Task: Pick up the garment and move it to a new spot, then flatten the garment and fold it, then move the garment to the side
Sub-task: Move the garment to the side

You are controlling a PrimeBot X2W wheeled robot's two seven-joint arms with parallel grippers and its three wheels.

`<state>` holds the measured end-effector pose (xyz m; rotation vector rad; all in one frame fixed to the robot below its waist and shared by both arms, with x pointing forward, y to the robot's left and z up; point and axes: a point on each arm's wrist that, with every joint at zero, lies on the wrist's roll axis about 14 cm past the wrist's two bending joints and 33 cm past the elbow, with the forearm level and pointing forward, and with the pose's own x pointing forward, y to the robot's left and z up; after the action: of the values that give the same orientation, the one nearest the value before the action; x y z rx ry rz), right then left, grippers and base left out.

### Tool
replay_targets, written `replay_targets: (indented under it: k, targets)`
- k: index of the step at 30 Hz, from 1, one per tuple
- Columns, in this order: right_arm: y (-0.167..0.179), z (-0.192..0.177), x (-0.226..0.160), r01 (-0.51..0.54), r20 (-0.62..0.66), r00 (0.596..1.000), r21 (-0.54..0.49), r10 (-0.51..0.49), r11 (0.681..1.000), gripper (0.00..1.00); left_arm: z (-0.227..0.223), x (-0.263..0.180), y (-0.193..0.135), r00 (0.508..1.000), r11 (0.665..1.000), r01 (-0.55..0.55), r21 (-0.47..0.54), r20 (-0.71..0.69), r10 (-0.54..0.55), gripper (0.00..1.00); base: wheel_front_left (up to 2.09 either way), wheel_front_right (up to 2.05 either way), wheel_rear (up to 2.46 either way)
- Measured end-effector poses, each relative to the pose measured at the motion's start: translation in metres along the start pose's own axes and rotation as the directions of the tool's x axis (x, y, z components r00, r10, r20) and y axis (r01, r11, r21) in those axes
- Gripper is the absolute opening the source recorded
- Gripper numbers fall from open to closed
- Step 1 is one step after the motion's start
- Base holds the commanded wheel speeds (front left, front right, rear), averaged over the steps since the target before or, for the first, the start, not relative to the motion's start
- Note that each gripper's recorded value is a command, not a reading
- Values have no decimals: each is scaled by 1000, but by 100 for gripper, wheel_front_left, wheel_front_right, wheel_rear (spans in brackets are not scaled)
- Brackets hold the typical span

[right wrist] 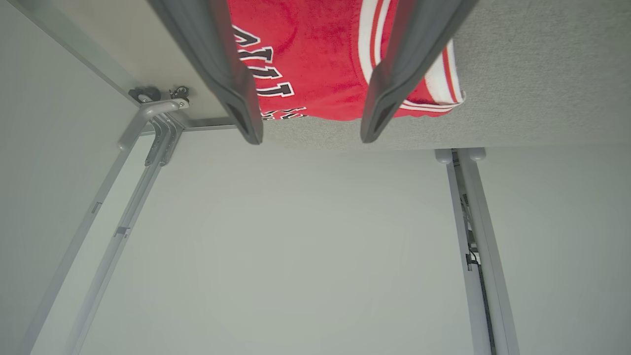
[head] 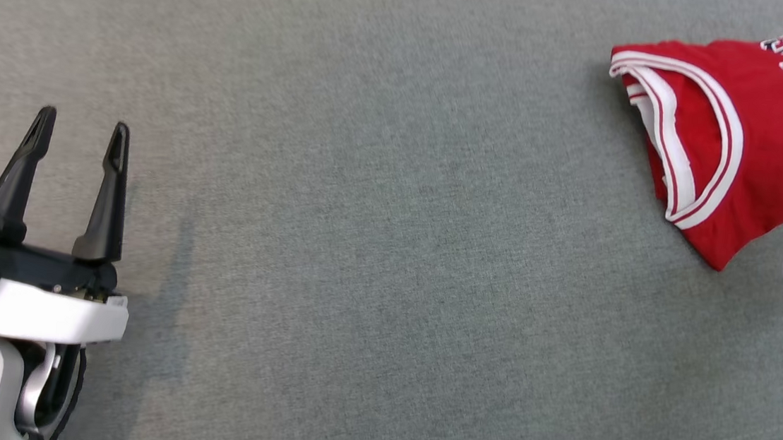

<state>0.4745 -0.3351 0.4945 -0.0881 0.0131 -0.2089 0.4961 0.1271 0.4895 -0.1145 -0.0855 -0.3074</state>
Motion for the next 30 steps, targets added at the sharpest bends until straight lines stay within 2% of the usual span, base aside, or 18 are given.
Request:
replay_targets:
  k: [7, 17, 30]
  targets:
    - [59, 30, -36, -118, 102, 989, 89, 108, 989, 100, 20, -38, 23, 993, 993, -119, 18, 8, 119, 100, 0, 0, 0]
    - [121, 54, -88, -255, 144, 962, 179, 231, 950, 100, 41, -105, 56, 962, 960, -275, 49, 14, 274, 100, 0, 0, 0]
    - [129, 59, -134, -295, 124, 954, 202, 274, 934, 100, 51, -161, 58, 945, 944, -326, 56, -2, 327, 100, 0, 0, 0]
